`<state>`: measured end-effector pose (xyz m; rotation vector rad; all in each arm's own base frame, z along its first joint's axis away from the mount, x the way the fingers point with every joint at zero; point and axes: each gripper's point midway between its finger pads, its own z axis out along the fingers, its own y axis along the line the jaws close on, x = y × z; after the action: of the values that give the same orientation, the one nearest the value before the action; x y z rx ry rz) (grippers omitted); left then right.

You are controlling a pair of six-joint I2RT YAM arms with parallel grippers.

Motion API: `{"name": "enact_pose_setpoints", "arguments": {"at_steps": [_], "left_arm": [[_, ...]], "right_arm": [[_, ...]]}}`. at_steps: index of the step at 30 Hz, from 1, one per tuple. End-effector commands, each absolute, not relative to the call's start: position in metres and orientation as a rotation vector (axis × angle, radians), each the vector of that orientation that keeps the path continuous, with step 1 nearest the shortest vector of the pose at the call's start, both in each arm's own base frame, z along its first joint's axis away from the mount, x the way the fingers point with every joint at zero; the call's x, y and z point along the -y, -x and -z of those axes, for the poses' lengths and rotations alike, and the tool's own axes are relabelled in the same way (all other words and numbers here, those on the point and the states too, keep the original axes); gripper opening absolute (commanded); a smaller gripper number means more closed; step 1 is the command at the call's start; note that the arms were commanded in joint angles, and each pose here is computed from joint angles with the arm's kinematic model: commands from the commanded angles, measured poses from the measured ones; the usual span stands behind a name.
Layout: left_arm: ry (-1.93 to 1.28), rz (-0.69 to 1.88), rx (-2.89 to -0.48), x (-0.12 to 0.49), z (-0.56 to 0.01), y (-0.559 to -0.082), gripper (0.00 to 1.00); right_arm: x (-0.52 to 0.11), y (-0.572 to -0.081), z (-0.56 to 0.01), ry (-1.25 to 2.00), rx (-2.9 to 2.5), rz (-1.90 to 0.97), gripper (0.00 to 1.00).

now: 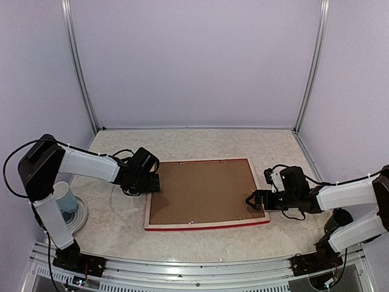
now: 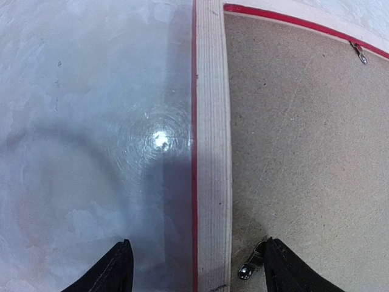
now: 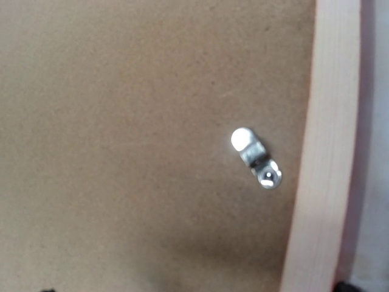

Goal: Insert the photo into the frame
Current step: Press the fastener onto the backboard.

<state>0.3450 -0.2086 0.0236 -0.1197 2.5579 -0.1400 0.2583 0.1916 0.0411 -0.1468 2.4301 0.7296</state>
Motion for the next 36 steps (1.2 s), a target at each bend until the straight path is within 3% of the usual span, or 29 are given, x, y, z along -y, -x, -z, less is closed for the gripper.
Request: {"name": "enact_pose_setpoints", "arguments": {"at_steps": [1,10,27,30,36], "left_arm": [[0.09,0.033,-2.61,0.197,-0.006,-0.338,0.71],[0.108,0.039,-2.622,0.196,0.0,-0.335,0.57],[0.113,0.128,-2.651,0.204,0.004,-0.322,0.42],[0.115,0.131,-2.652,0.204,0.004,-0.32,0.32],[0.126,0.131,-2.644,0.203,-0.001,-0.32,0.31]], "right_arm": [[-0.19,-0.247,-0.032,0.148,-2.466,-0.732,0.99],[-0.19,-0.246,-0.03,0.146,-2.469,-0.731,0.99],[-0.187,-0.246,-0.028,0.146,-2.469,-0.716,0.99],[-0.187,-0.246,-0.028,0.146,-2.469,-0.711,0.99],[-0.187,-0.246,-0.028,0.147,-2.469,-0.714,0.99]]}}
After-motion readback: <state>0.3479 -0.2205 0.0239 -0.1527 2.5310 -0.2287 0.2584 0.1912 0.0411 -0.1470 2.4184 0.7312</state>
